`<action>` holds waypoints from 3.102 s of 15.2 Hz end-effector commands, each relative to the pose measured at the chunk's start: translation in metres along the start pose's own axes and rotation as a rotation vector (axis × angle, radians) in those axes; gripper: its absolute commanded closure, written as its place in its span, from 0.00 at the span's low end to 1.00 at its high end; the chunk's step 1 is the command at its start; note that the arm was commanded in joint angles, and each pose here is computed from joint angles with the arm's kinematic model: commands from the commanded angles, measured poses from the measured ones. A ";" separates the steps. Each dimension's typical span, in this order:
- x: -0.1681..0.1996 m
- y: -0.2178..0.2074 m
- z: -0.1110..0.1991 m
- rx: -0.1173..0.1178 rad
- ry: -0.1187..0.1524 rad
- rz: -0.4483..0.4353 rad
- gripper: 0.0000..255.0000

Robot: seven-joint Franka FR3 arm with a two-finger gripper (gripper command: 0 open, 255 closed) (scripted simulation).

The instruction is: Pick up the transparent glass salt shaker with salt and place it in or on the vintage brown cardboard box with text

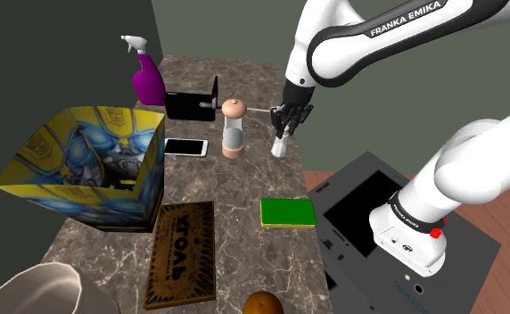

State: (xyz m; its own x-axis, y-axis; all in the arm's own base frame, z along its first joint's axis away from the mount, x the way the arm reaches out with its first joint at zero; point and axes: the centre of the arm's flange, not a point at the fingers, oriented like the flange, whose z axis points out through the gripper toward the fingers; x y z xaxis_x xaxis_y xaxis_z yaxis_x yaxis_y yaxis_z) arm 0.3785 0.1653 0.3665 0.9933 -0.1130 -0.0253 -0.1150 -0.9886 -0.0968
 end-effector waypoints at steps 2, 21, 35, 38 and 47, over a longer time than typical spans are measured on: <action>-0.001 -0.001 -0.013 0.000 0.000 0.000 1.00; -0.003 -0.011 -0.113 0.000 0.000 0.000 1.00; -0.066 -0.157 -0.118 0.000 0.000 0.000 1.00; -0.081 -0.194 -0.118 0.000 0.000 0.000 1.00; -0.128 -0.303 -0.118 0.000 0.000 0.000 1.00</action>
State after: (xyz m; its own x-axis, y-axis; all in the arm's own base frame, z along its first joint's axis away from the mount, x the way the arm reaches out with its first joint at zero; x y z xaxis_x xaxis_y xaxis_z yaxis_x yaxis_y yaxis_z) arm 0.2895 0.4539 0.5134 0.9936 -0.1100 -0.0254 -0.1119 -0.9891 -0.0953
